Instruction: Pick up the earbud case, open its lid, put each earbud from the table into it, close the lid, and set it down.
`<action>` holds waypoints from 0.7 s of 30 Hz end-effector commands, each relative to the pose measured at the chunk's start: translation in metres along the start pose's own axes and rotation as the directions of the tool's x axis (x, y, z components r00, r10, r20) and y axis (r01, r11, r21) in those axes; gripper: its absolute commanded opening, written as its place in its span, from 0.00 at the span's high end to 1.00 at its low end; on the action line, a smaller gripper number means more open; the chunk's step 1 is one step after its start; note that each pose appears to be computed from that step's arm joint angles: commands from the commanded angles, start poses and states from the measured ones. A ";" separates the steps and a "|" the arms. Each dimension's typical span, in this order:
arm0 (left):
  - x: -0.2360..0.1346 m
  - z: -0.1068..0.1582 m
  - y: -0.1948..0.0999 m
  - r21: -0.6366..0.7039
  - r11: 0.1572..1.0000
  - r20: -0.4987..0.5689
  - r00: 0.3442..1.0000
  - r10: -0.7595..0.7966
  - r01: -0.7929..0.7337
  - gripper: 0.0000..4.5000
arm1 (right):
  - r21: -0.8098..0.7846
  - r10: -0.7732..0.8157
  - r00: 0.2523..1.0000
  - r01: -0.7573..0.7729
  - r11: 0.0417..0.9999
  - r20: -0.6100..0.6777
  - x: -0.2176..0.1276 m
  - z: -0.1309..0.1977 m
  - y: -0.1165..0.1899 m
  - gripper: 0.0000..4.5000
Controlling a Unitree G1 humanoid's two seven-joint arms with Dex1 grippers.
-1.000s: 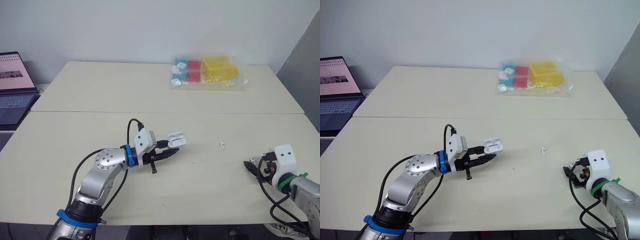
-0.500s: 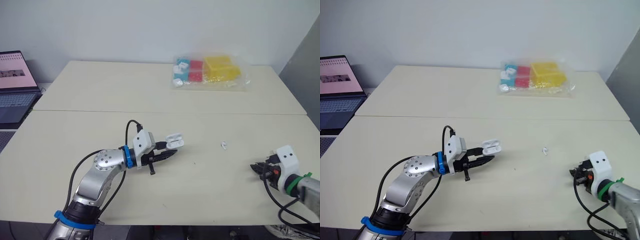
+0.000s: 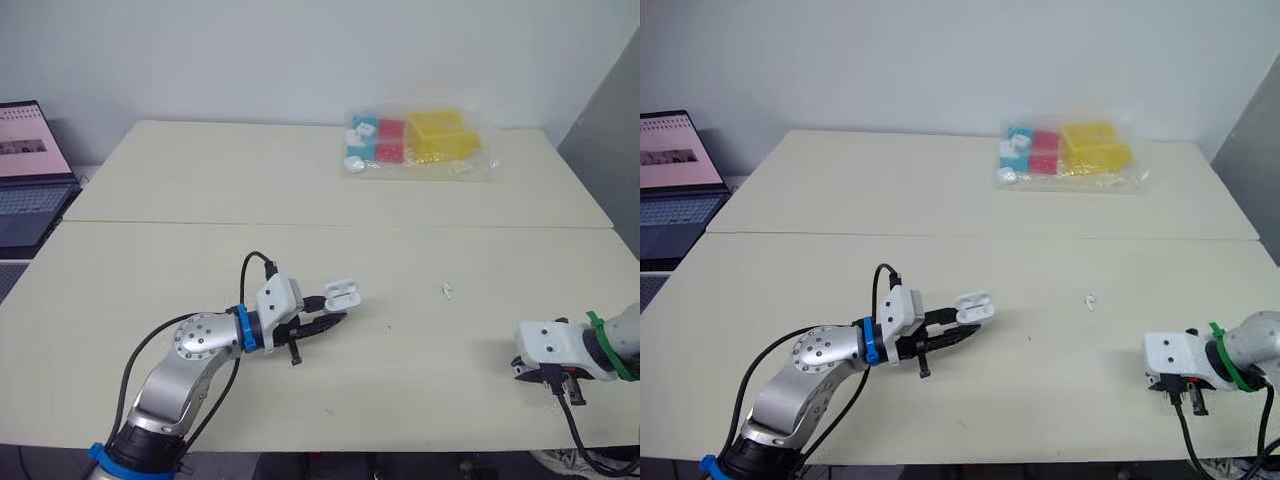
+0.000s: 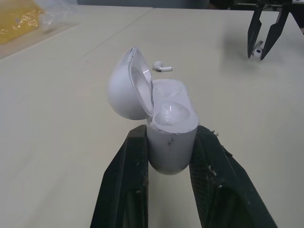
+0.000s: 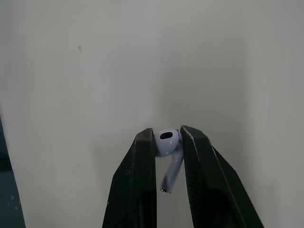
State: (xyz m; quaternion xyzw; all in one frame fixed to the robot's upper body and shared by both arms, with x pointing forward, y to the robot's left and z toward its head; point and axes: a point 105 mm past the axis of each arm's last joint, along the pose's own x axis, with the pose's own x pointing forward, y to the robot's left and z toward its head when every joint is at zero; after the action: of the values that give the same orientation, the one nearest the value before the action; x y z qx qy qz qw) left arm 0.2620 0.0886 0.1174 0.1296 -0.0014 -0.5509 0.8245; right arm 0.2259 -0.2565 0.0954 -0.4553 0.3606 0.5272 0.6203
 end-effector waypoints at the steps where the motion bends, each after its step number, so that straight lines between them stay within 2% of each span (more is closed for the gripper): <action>1: -0.003 0.010 -0.004 0.032 0.999 0.023 1.000 0.002 -0.002 0.82 | -0.045 0.012 1.000 -0.012 0.999 -0.011 0.000 0.002 -0.007 0.91; 8: -0.003 0.010 -0.007 0.026 1.000 0.019 1.000 0.008 -0.009 0.82 | -0.041 0.033 0.999 -0.034 0.999 -0.016 0.006 0.003 -0.008 0.91; 16: -0.002 0.009 -0.009 0.016 1.000 0.015 1.000 0.000 0.000 0.82 | -0.059 -0.014 1.000 0.015 0.998 0.009 0.008 0.008 -0.014 0.29; 21: -0.002 0.007 -0.010 0.008 1.000 0.009 1.000 -0.003 0.003 0.82 | -0.030 -0.020 0.999 0.021 0.999 0.048 -0.006 0.016 -0.013 0.28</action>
State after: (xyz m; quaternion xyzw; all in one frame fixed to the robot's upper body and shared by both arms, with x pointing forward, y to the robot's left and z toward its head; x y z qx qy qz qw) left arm 0.2563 0.0899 0.1131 0.1265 0.0128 -0.5425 0.8304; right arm 0.2355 -0.2456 0.0933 -0.4502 0.3470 0.5399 0.6209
